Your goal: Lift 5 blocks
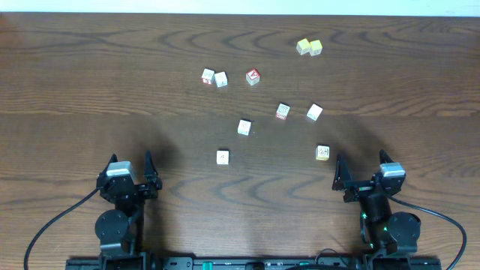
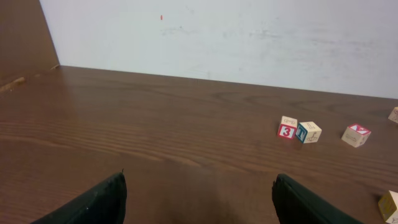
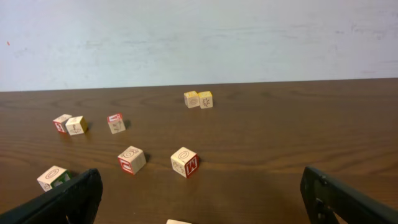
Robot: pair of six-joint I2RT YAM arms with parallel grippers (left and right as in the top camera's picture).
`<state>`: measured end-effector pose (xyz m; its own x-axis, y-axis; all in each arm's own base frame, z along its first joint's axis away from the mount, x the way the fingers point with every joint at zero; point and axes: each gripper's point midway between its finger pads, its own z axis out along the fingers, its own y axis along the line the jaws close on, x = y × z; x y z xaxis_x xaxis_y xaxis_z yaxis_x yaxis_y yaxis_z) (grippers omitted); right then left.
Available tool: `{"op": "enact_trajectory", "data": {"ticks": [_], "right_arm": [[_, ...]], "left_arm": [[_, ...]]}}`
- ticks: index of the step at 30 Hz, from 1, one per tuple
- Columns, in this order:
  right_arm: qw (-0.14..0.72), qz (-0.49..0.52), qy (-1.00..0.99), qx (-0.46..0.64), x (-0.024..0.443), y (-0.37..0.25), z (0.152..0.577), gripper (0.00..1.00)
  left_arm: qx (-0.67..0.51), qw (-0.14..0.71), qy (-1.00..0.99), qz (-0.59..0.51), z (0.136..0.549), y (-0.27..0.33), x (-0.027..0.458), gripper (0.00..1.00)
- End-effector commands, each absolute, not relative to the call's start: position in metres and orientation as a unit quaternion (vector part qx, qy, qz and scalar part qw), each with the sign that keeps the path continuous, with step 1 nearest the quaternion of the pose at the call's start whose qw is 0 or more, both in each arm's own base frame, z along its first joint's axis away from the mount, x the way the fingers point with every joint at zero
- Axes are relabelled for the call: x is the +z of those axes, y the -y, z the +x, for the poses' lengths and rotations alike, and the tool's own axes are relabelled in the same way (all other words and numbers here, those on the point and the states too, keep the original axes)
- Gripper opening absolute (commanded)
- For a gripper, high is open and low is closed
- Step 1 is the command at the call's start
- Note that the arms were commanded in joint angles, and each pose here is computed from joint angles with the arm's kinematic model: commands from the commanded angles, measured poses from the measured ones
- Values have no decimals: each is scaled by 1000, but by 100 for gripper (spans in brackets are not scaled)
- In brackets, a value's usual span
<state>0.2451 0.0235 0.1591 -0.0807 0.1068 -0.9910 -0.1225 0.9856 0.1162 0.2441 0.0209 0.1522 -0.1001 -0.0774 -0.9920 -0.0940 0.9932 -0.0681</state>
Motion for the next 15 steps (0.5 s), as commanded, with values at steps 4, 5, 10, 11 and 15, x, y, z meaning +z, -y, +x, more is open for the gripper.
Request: {"op": "enact_trajectory", "data": {"ticks": [4, 5, 10, 11, 15], "right_arm": [[679, -6, -730, 76, 159, -21, 245, 99], [679, -6, -730, 76, 159, -21, 245, 99], [679, -6, -730, 76, 159, -21, 245, 99], [679, -6, -730, 76, 159, -21, 245, 99], [679, -6, -730, 76, 159, -21, 245, 99]], "left_arm": [[14, 650, -757, -60, 243, -23, 137, 75], [14, 650, -757, -60, 243, -23, 137, 75], [14, 650, -757, -60, 243, -23, 137, 75], [14, 650, -757, -60, 243, -23, 137, 75], [14, 650, -757, -60, 243, -23, 137, 76]]}}
